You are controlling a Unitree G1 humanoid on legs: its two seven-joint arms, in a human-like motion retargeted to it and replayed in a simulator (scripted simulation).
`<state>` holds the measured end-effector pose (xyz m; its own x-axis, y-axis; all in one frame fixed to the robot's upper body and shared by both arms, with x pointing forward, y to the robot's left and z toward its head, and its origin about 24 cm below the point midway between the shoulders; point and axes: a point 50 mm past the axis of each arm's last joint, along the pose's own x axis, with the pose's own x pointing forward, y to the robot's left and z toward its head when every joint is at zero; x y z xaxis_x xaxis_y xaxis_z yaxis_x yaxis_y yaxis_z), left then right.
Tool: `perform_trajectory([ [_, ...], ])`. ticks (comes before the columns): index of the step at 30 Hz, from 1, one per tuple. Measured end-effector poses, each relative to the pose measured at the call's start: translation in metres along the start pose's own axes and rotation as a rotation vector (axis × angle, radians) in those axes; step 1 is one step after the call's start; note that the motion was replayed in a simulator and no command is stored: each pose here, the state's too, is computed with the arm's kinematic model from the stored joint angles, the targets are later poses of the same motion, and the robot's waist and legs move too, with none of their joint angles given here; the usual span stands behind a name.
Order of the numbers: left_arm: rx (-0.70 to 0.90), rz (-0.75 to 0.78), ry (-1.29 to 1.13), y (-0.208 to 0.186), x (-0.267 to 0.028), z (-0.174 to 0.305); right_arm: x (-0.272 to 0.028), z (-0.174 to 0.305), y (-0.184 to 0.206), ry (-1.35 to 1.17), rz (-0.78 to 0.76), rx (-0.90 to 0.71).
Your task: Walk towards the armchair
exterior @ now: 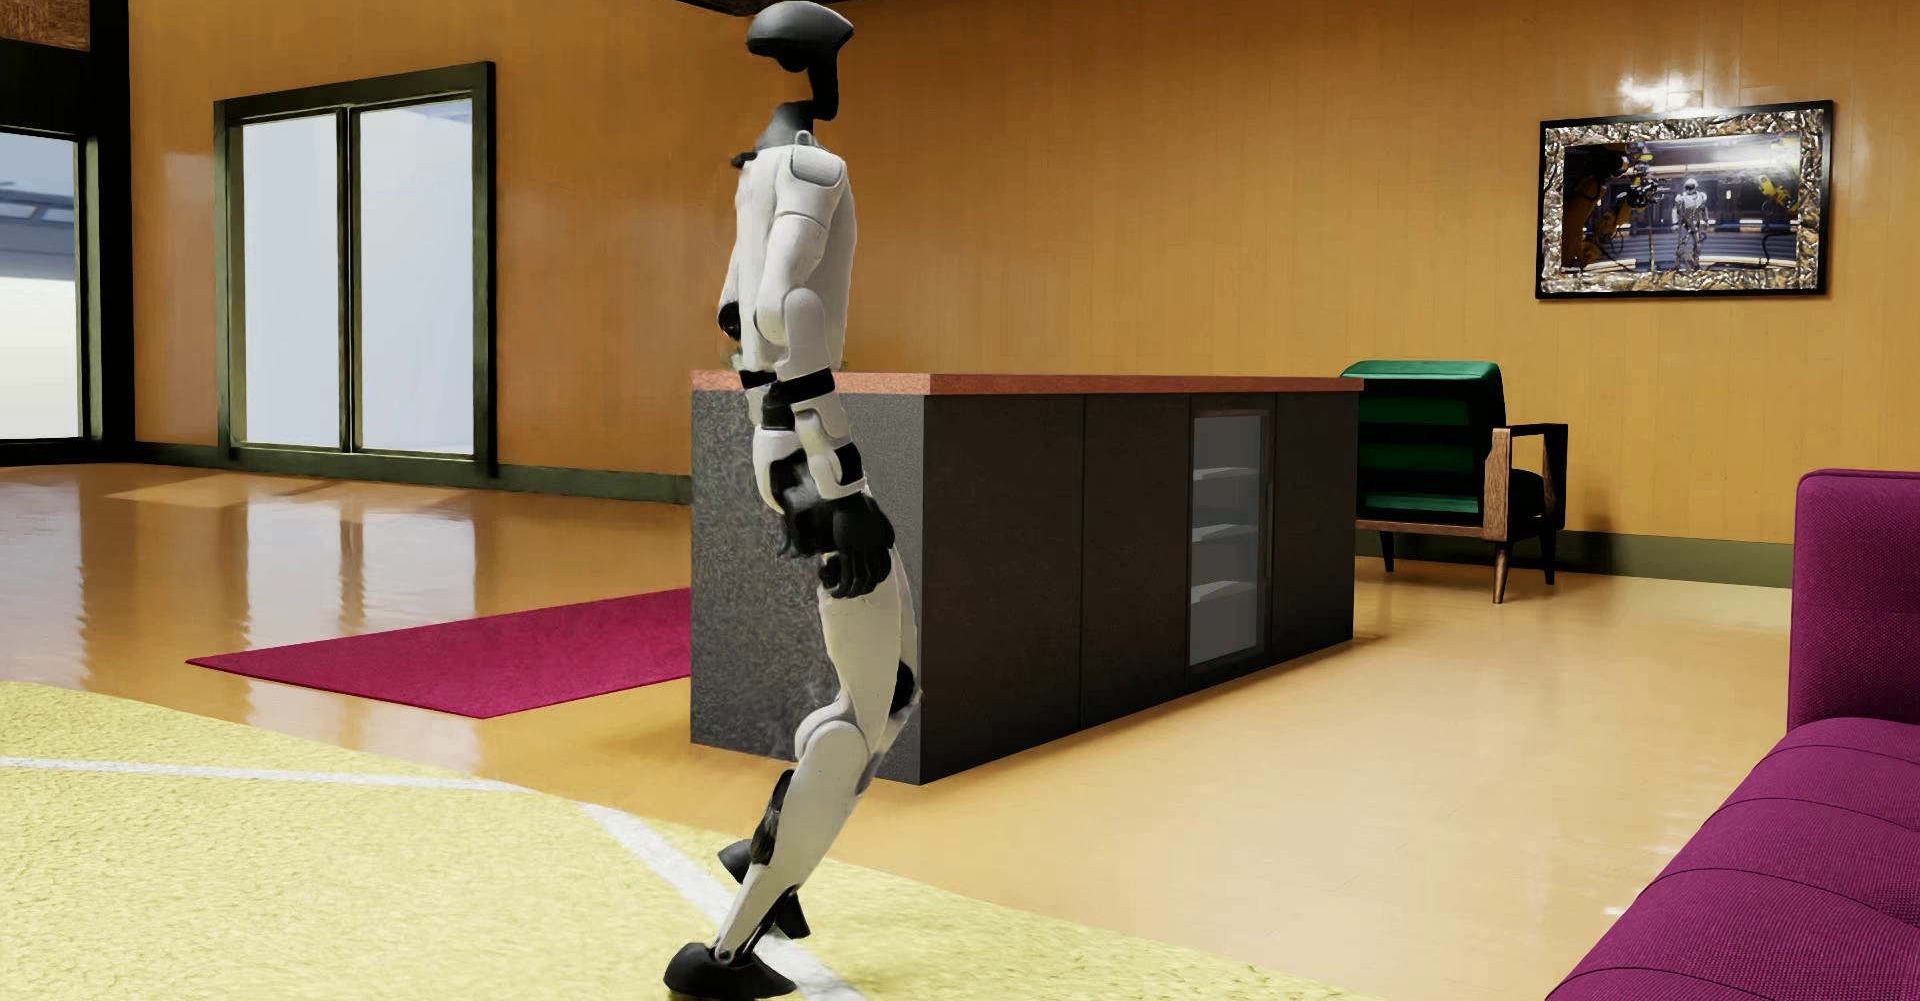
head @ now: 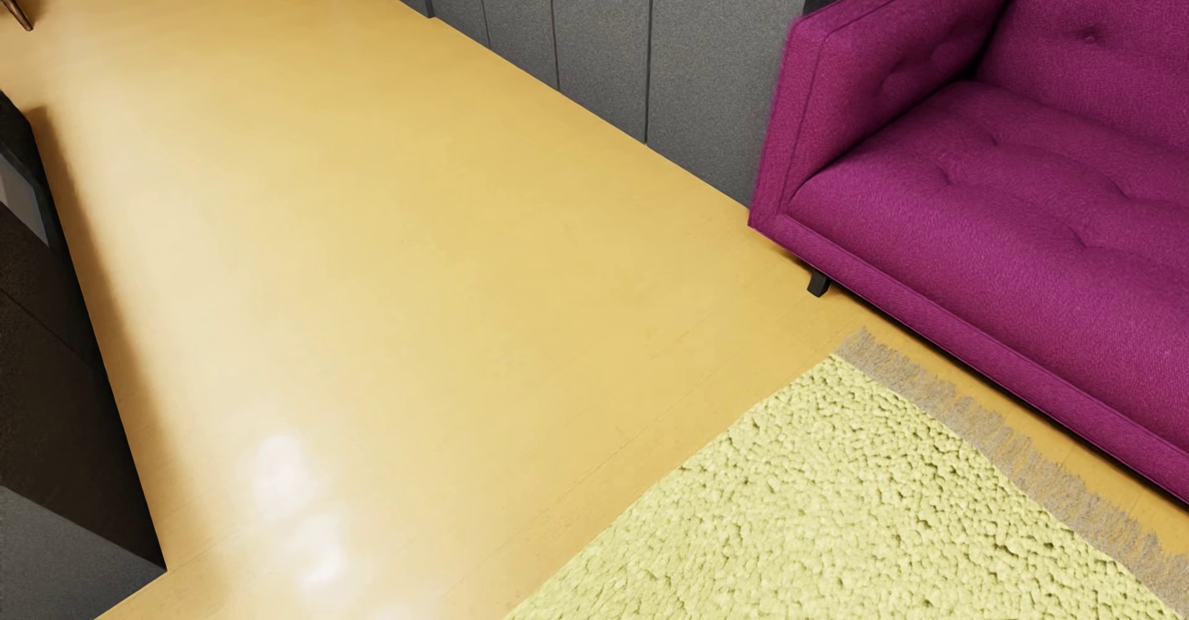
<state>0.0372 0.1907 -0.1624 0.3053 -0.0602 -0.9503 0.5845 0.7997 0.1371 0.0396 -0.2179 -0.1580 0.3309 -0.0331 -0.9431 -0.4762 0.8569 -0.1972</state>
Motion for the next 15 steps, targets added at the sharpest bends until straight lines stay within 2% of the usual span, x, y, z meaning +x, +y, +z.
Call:
perform_trajectory([
  [4, 0.049, -0.055, 0.091, -0.015, -0.011, -0.034, -0.003, 0.043, -0.038, -0.177, -0.111, 0.043],
  [6, 0.039, -0.071, 0.129, -0.023, -0.017, -0.048, -0.006, 0.03, -0.04, -0.152, -0.137, 0.105],
  [8, 0.051, -0.087, 0.163, -0.027, -0.019, -0.056, -0.005, 0.005, -0.025, -0.052, -0.099, 0.11],
  [11, 0.061, -0.043, 0.123, -0.009, -0.012, -0.04, -0.004, -0.01, -0.002, 0.021, -0.02, 0.046],
  [15, 0.03, 0.08, -0.046, 0.034, -0.002, 0.011, -0.015, -0.04, 0.003, 0.098, -0.02, 0.074],
])
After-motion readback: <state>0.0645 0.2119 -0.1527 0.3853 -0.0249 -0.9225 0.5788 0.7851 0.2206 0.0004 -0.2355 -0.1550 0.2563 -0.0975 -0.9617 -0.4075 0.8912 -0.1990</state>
